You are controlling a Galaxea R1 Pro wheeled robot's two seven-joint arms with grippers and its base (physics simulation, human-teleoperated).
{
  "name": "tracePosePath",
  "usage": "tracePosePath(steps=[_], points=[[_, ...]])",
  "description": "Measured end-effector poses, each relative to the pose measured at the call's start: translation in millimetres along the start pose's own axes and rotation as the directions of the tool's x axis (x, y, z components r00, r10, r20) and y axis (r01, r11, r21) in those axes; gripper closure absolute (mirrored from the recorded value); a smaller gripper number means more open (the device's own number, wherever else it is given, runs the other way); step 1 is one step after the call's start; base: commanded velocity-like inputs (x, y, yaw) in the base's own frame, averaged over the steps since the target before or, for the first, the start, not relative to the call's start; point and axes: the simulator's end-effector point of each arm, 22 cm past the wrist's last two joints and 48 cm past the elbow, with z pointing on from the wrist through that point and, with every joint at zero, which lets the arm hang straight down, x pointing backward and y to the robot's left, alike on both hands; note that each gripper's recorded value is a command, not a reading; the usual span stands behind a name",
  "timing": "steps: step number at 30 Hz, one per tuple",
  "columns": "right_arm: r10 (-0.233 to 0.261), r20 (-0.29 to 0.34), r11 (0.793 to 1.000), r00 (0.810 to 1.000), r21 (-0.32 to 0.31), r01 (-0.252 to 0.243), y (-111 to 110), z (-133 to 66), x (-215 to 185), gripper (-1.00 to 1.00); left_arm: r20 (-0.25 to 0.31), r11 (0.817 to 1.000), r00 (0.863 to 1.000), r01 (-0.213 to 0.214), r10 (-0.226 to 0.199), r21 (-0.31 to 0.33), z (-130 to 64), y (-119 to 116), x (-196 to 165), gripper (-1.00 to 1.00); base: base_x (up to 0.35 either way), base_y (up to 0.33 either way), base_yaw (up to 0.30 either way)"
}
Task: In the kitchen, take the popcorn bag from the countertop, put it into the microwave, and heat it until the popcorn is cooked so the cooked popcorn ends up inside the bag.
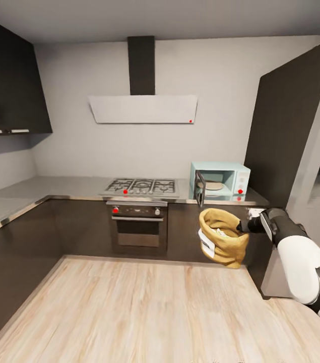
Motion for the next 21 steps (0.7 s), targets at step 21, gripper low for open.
tracePosePath(steps=[21], points=[[0.014, -0.020, 1.000, 1.000, 0.012, -0.013, -11.2, -2.6, 4.6, 1.00, 0.002, 1.000, 1.000, -0.006, 0.006, -0.005, -0.1, 4.6, -1.3, -1.00, 0.283, -0.152, -0.005]])
